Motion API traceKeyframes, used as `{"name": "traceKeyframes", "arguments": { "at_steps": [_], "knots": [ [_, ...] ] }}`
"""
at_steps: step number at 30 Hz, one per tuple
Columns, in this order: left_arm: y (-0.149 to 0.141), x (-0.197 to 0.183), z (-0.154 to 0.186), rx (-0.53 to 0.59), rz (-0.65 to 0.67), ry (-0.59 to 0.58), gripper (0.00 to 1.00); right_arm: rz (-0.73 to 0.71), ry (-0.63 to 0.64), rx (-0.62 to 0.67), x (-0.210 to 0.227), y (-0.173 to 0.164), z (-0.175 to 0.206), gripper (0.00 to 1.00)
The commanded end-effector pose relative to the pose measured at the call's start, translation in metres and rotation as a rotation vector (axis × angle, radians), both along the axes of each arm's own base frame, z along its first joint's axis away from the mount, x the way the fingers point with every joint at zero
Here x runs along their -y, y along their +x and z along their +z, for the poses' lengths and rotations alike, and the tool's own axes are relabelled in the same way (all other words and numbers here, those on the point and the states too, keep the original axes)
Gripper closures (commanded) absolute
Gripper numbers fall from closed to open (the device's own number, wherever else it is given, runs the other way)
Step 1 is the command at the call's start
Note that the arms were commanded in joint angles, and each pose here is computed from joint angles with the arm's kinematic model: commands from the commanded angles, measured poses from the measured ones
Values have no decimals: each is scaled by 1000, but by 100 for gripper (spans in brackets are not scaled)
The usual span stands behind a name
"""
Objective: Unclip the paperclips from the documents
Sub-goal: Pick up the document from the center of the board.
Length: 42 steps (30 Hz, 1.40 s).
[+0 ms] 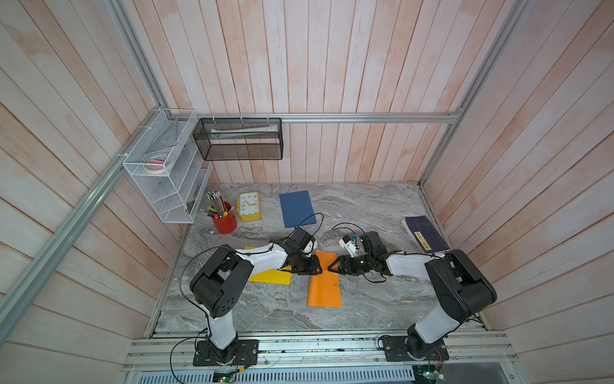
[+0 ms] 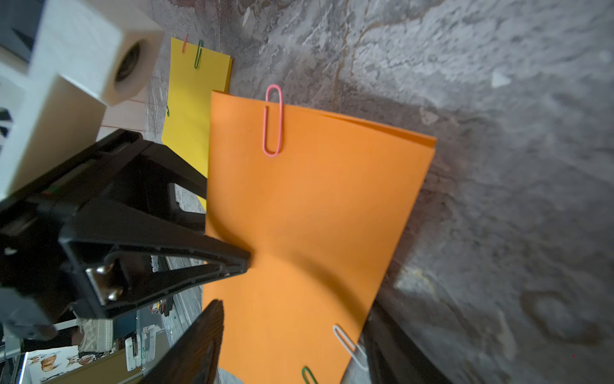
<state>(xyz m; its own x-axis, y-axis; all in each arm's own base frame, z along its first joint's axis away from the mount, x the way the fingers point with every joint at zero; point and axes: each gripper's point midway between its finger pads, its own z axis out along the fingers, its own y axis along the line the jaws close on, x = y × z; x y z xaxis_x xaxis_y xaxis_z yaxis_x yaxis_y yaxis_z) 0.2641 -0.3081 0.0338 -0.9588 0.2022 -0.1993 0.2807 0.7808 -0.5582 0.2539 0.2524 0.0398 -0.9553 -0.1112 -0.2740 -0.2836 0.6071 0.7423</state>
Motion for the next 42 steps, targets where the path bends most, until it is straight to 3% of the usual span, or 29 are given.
{"name": "traceKeyframes", "arguments": {
  "at_steps": [1,11,20,31,42],
  "knots": [
    [-2,2,8,14,-10,-11,66,-47,-131,-129,25,-25,-36,31],
    [1,9,41,65,-31,-91,70,-109,-108,-63,50,-9,-16,30],
    [3,16,89,134,-95,-214,71,-147,-18,96,67,12,30,28],
    [0,19,134,193,-168,-333,73,-68,163,289,53,17,90,28],
    [-3,28,151,206,-205,-414,75,19,304,337,39,14,119,28]
  ]
}}
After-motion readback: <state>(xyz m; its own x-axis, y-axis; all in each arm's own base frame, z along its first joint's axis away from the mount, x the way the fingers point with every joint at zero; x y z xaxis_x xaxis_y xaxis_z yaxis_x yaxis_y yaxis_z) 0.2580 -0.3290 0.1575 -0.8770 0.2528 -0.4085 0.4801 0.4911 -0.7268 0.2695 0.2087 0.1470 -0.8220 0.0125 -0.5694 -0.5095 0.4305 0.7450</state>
